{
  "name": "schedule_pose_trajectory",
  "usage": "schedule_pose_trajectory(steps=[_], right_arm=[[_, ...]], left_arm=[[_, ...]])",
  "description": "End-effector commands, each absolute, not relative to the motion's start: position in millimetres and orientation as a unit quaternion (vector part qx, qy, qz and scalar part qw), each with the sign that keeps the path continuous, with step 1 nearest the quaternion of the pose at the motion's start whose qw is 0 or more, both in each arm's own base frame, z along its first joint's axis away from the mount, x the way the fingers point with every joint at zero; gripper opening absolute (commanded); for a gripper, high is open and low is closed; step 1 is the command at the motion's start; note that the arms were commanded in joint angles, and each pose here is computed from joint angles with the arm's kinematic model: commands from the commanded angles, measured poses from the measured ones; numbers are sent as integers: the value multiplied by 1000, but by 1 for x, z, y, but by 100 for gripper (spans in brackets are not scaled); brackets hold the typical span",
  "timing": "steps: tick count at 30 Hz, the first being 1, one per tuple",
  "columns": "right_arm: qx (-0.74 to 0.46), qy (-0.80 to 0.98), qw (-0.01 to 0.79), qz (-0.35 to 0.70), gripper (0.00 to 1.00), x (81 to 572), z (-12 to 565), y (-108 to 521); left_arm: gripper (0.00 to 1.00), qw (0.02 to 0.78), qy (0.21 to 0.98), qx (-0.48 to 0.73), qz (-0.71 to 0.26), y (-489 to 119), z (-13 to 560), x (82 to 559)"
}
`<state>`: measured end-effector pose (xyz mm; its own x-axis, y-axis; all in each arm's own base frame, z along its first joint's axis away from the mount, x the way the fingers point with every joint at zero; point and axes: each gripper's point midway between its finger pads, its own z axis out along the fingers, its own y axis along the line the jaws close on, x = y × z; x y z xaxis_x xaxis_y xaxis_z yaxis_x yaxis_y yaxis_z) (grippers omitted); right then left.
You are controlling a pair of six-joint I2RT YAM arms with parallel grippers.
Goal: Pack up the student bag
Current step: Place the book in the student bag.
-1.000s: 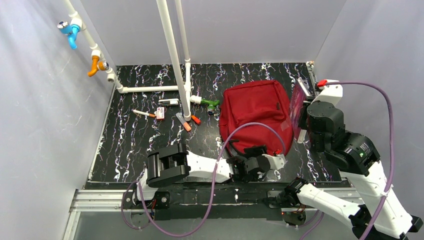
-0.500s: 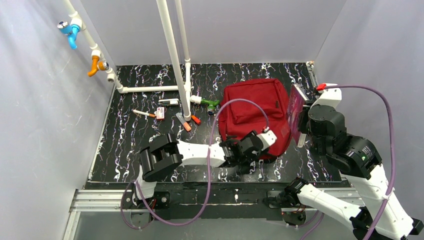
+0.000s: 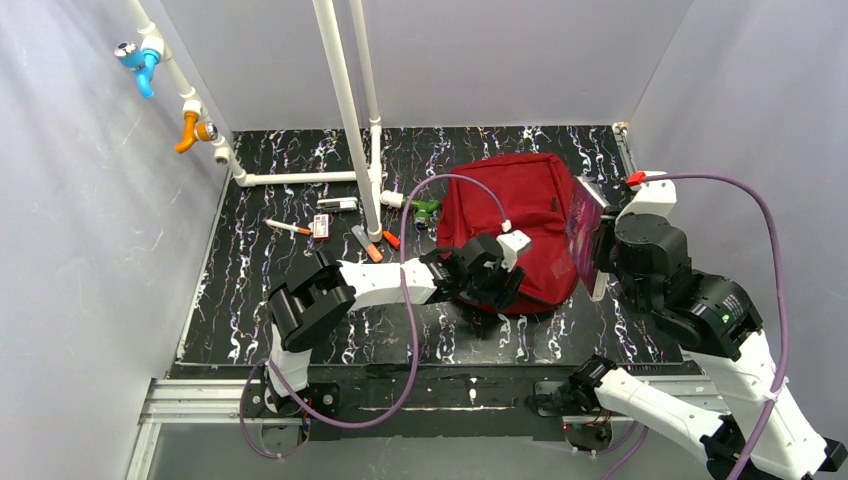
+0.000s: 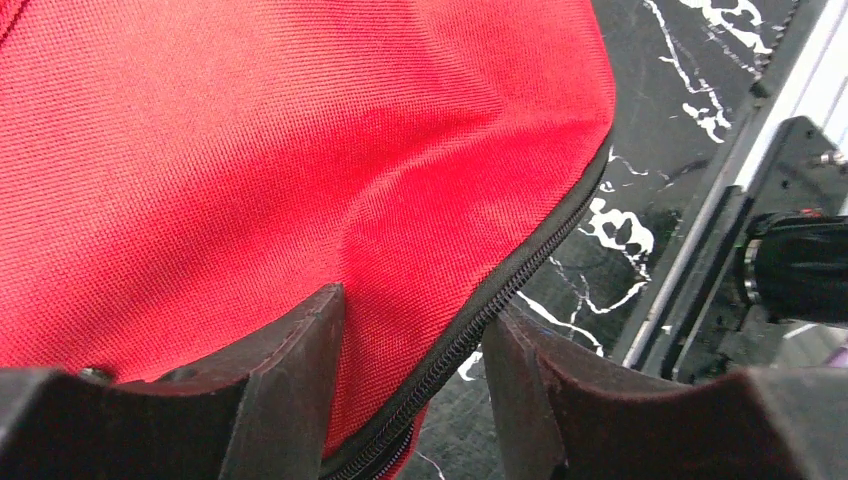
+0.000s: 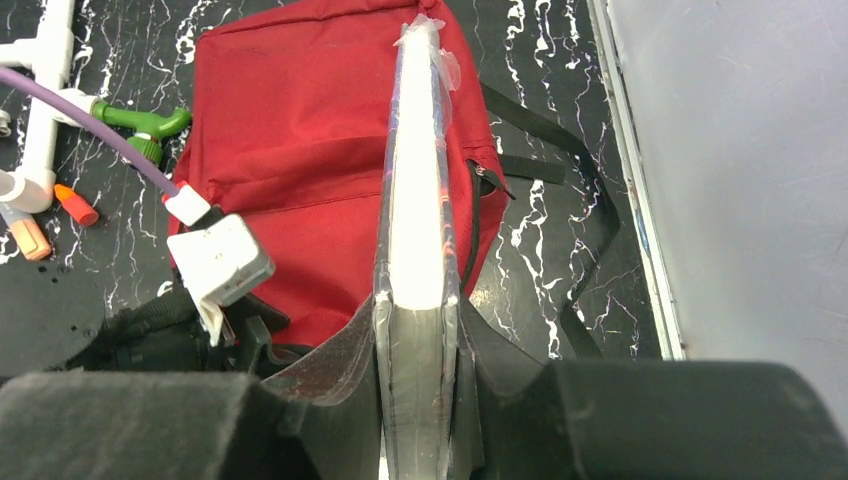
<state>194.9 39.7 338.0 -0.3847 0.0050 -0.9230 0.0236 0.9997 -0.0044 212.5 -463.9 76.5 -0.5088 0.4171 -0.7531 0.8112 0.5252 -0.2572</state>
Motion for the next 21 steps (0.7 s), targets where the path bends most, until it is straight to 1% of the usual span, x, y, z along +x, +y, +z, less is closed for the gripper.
schedule_pose_trajectory(steps=[1, 4, 6, 9, 13, 16, 19, 21], right_arm=[[46, 793, 607, 28, 1, 203, 372, 42], [45, 793, 607, 30, 1, 202, 372, 42], [44, 795, 604, 30, 1, 202, 370, 43], [40, 797, 601, 37, 1, 202, 368, 46], [32, 808, 587, 34, 1, 198, 362, 46], [34, 813, 581, 16, 1, 193, 360, 37], [43, 812, 582, -9, 1, 187, 366, 22], [49, 811, 582, -28, 1, 182, 371, 10]], left_arm=[[52, 282, 817, 343, -369, -472, 101, 209], [54, 272, 822, 331, -374, -473, 99, 212], [52, 273, 825, 324, -373, -473, 98, 215], [42, 277, 832, 304, -373, -474, 101, 223], [19, 282, 829, 294, -383, -474, 111, 234], [6, 321, 824, 293, -364, -468, 125, 248], [0, 382, 820, 279, -322, -454, 144, 269], [0, 432, 815, 262, -282, -442, 161, 289]])
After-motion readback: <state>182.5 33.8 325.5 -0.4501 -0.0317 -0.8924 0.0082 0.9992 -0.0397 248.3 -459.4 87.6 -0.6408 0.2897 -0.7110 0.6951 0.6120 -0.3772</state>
